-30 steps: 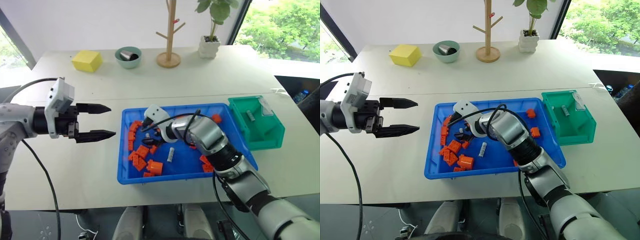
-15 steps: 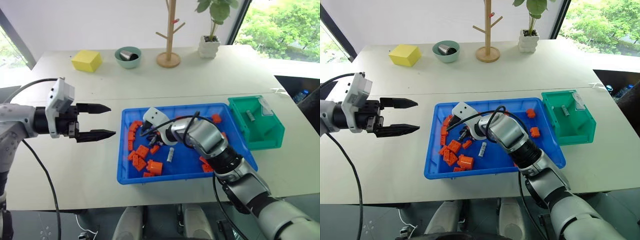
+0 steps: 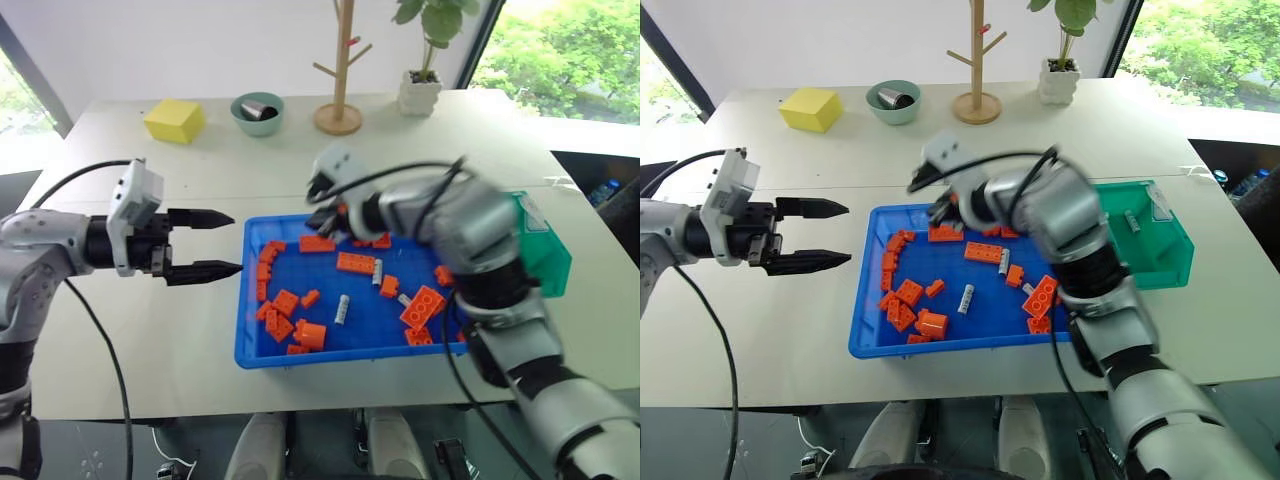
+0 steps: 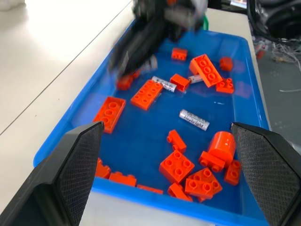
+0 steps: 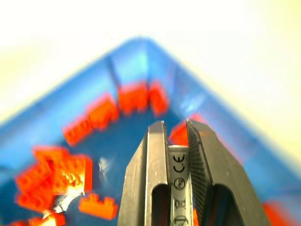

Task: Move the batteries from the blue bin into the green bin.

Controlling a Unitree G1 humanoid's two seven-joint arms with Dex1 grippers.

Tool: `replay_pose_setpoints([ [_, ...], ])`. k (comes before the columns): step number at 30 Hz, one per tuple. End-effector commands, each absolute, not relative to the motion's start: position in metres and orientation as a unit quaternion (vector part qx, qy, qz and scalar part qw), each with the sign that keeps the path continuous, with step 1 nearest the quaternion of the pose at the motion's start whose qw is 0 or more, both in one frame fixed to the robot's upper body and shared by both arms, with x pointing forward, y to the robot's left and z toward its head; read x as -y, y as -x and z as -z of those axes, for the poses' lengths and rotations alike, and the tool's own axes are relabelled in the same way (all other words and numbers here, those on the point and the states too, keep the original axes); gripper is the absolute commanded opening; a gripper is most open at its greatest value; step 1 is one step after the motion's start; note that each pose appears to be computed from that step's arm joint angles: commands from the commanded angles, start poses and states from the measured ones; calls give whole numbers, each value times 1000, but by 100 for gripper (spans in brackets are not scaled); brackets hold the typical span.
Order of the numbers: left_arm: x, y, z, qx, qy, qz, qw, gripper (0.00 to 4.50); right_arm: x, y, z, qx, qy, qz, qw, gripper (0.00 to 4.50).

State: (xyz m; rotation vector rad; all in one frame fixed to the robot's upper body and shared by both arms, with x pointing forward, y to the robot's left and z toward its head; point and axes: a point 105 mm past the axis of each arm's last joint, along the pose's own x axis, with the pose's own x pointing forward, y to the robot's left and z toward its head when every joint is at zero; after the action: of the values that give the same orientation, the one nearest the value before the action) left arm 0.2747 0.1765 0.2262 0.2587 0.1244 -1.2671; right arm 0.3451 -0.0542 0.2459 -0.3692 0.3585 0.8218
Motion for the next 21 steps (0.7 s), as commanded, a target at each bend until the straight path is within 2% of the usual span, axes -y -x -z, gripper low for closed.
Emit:
replay_pose_setpoints([
  [1, -167, -274, -231, -40, -122, 603, 787, 450, 122, -351, -273, -146, 181, -303, 924, 3],
  [5, -161, -276, -230, -33, -114, 610, 784, 450, 217, -352, -270, -169, 210, -163, 949, 3],
  [8, -158, -278, -229, -29, -112, 614, 781, 450, 258, -348, -257, -193, 188, -107, 957, 3],
  [12, -152, -282, -231, -21, -109, 621, 776, 450, 269, -345, -237, -202, 160, -92, 962, 3],
  [18, -140, -282, -236, -12, -100, 630, 770, 450, 289, -345, -210, -205, 176, -48, 962, 3],
  [21, -137, -279, -239, -12, -98, 635, 766, 450, 302, -343, -197, -211, 188, -25, 959, 128],
])
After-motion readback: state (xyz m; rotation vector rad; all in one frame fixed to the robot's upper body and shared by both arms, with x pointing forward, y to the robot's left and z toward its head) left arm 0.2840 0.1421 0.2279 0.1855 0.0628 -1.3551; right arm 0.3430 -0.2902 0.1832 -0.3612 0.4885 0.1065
